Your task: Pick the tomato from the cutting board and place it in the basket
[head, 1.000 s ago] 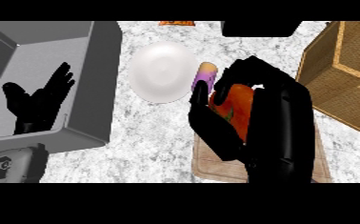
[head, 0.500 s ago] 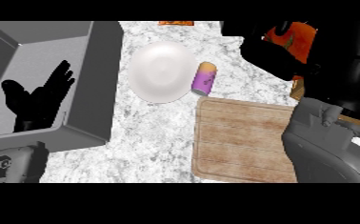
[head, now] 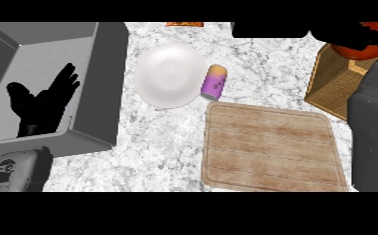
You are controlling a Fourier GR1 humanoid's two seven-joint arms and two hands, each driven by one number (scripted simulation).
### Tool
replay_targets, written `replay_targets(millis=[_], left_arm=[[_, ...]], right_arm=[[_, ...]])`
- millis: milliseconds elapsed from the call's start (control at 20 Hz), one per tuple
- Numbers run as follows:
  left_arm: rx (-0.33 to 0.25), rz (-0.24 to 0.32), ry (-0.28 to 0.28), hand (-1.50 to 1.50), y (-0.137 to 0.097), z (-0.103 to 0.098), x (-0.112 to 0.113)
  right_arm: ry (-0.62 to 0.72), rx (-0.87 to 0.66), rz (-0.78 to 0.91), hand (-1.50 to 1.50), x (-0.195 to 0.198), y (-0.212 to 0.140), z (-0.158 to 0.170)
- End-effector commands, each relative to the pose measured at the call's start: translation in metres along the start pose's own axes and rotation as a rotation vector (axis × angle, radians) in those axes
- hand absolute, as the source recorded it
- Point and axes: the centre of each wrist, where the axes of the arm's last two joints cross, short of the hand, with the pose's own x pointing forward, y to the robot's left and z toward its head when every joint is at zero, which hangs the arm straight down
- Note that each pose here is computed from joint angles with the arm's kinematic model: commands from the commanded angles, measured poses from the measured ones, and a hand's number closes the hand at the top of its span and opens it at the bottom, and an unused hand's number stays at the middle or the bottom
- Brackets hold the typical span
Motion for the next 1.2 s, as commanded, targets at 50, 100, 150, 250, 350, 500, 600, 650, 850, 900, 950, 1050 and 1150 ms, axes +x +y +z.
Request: replay_targets(millis=[50, 100, 150, 250, 350, 500, 600, 650, 850, 900, 950, 1050, 1150], left_arm=[[-0.006, -0.003, -0.001, 0.0, 0.007, 0.016, -0.005], [-0.009, 0.008, 0.002, 0.0, -0.003, 0.009, 0.006], [0.015, -0.006, 0.0, 0.0, 0.001, -0.002, -0.011], [0.003, 0.007, -0.016, 0.0, 0.001, -0.001, 0.012], [-0.007, -0.001, -0.006, 0.0, 0.005, 0.006, 0.006], [-0.007, 0.001, 0.009, 0.0, -0.006, -0.008, 0.023], [0.001, 0.007, 0.002, 0.0, -0.003, 0.01, -0.01], [-0.009, -0.002, -0.013, 0.0, -0.002, 0.006, 0.012], [-0.008, 0.001, 0.006, 0.0, 0.006, -0.009, -0.003], [0.004, 0.006, 0.002, 0.0, -0.009, 0.006, 0.0], [-0.009, 0.001, 0.009, 0.0, 0.007, -0.007, 0.01], [-0.004, -0.005, 0.006, 0.0, 0.011, 0.001, 0.016], [-0.02, -0.018, 0.005, 0.0, 0.002, 0.008, 0.02]], right_arm=[[0.018, -0.002, 0.069, 1.5, -0.058, 0.006, -0.023], [0.013, -0.006, 0.041, 1.5, -0.056, -0.005, -0.027], [0.023, -0.007, 0.043, 1.5, -0.071, -0.004, -0.024], [0.016, -0.025, -0.007, 1.5, -0.071, 0.0, -0.042], [0.038, 0.0, -0.01, 1.5, -0.096, 0.005, -0.041], [0.041, -0.006, -0.039, 1.5, -0.106, 0.006, -0.042], [0.035, -0.026, -0.012, 1.5, -0.129, 0.035, -0.039], [0.156, -0.219, 0.011, 1.5, -0.143, 0.015, -0.053], [0.179, -0.098, -0.045, -1.5, -0.151, 0.015, -0.061], [0.167, -0.118, -0.028, -1.5, -0.157, 0.03, -0.058], [0.172, -0.109, -0.018, -1.5, -0.166, 0.041, -0.069], [0.124, -0.092, -0.044, -1.5, -0.167, 0.034, -0.082], [0.101, -0.073, -0.083, -1.5, -0.17, 0.051, -0.061]])
